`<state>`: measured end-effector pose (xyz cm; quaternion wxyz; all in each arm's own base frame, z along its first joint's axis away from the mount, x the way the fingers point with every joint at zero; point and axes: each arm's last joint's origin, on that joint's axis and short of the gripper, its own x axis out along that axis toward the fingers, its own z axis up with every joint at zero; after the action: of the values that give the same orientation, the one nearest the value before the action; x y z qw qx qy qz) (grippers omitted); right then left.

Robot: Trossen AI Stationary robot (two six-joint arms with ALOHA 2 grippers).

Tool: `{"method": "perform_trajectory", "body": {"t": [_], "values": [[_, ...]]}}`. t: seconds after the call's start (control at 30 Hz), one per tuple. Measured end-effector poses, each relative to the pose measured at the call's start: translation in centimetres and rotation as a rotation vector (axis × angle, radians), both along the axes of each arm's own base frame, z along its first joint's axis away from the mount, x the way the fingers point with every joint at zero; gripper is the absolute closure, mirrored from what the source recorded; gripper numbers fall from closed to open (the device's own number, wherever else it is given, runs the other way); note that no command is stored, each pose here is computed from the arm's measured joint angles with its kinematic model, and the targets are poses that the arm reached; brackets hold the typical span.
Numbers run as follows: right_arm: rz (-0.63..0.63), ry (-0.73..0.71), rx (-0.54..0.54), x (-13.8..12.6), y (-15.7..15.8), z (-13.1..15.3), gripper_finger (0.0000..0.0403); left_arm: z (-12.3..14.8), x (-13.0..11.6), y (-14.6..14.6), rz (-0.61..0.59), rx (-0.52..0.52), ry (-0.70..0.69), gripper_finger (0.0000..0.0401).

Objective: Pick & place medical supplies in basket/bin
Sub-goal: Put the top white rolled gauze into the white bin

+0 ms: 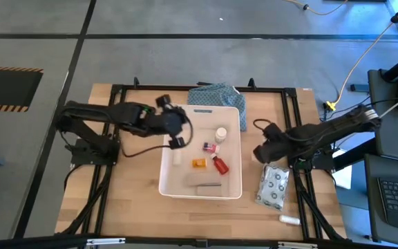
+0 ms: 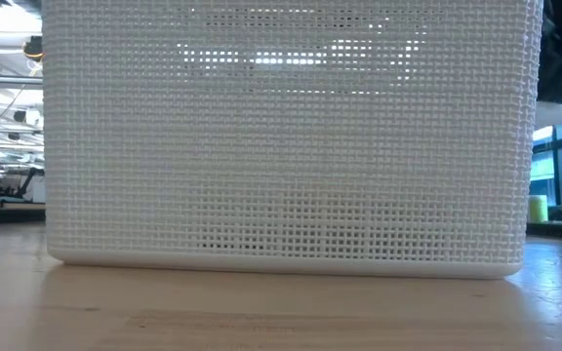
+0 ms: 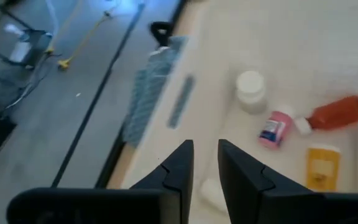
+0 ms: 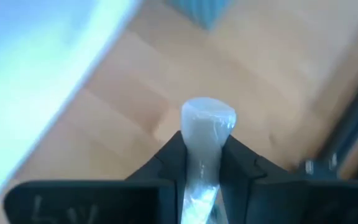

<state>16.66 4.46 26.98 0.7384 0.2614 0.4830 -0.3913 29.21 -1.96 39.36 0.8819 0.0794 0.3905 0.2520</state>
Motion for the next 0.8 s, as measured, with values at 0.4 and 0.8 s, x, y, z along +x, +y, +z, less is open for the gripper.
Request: {"method": "perform_trajectory", "body": {"t": [0.4,0.8], "values": [[0.327,-0.431,-0.366,2.8,-0.1,7.5,0.033,0.7,-7.3,0.1,0.333,0.045,-0.076,0.0345],[0.687,-0.691,-0.627,8.5,-0.1,11.3,0.033,-8.0,-8.0,0.0,0.447,0.093,0.088,0.0349]]}}
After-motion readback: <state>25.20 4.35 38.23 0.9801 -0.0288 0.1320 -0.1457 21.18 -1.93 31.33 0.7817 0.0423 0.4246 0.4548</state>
